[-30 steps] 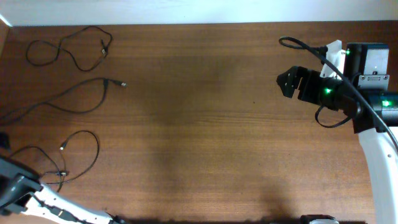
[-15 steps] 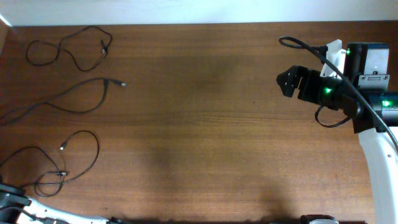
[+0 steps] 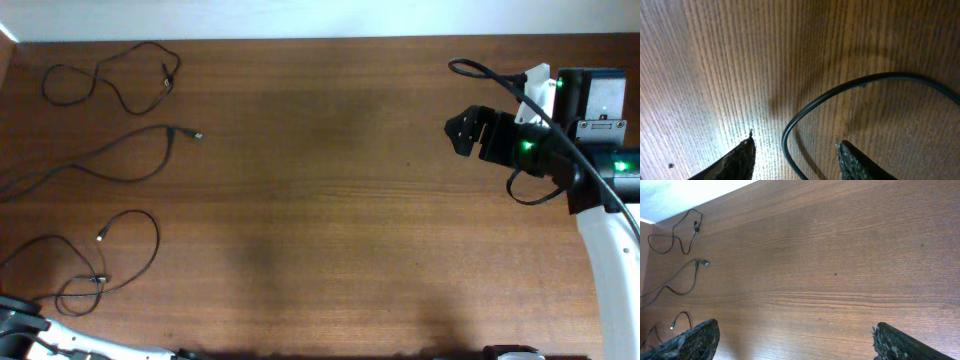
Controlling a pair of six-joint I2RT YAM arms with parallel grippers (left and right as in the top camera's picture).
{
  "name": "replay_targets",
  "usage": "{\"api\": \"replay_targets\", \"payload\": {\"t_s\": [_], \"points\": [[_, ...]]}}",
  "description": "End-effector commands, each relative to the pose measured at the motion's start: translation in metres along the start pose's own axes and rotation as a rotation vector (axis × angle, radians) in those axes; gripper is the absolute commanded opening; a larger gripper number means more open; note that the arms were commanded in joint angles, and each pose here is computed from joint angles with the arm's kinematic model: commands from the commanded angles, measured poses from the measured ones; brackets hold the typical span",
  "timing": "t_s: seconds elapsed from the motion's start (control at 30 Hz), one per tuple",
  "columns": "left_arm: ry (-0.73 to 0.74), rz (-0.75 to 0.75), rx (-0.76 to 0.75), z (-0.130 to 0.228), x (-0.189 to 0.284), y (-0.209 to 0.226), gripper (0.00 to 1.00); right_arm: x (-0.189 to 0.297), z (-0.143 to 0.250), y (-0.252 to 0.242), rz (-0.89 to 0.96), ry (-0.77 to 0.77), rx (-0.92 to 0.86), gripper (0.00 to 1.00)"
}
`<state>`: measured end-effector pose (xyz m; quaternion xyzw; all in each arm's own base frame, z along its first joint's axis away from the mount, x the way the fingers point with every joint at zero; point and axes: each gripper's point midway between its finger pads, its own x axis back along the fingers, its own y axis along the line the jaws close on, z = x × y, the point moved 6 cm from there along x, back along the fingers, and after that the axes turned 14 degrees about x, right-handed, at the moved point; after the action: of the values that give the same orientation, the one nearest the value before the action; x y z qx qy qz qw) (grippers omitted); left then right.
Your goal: Untangle cables
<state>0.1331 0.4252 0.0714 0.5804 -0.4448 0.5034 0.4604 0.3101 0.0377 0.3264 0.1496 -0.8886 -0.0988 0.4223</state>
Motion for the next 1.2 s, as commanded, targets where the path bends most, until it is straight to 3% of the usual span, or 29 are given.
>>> {"api": "replay_targets", "payload": {"t_s": [0.0,0.1,0.27,0.43,0.57,0.73,0.93,1.13,1.17], "points": [[0.036,-0.001,-0.016,0.005,-0.012,-0.001,0.54,-0.002,0.001,0.000,-0.009,0.004,-0.007,0.98],[0.067,-0.019,-0.020,0.008,-0.022,0.000,0.54,-0.002,0.001,0.000,-0.009,0.004,-0.007,0.99],[0.077,-0.025,-0.021,0.010,-0.025,0.000,0.45,-0.002,0.001,0.000,-0.009,0.004,-0.007,0.98],[0.066,-0.017,-0.028,0.008,-0.025,-0.001,0.04,-0.002,0.001,0.000,-0.009,0.004,-0.007,0.99],[0.055,0.003,-0.038,0.006,-0.026,-0.005,0.01,-0.002,0.001,0.000,-0.009,0.004,-0.007,0.98],[0.059,0.198,-0.177,0.006,-0.023,-0.034,0.02,-0.002,0.000,0.000,-0.009,0.001,-0.006,0.98],[-0.005,0.228,-0.275,0.007,-0.020,-0.058,0.02,-0.002,0.000,0.000,-0.009,0.001,-0.006,0.99],[-0.033,0.244,-0.358,0.019,-0.016,-0.084,0.08,-0.002,0.000,0.000,-0.009,0.001,-0.006,0.98],[-0.035,0.246,-0.367,0.021,-0.015,-0.087,0.15,-0.002,0.000,0.000,-0.009,0.001,-0.006,0.99]]}}
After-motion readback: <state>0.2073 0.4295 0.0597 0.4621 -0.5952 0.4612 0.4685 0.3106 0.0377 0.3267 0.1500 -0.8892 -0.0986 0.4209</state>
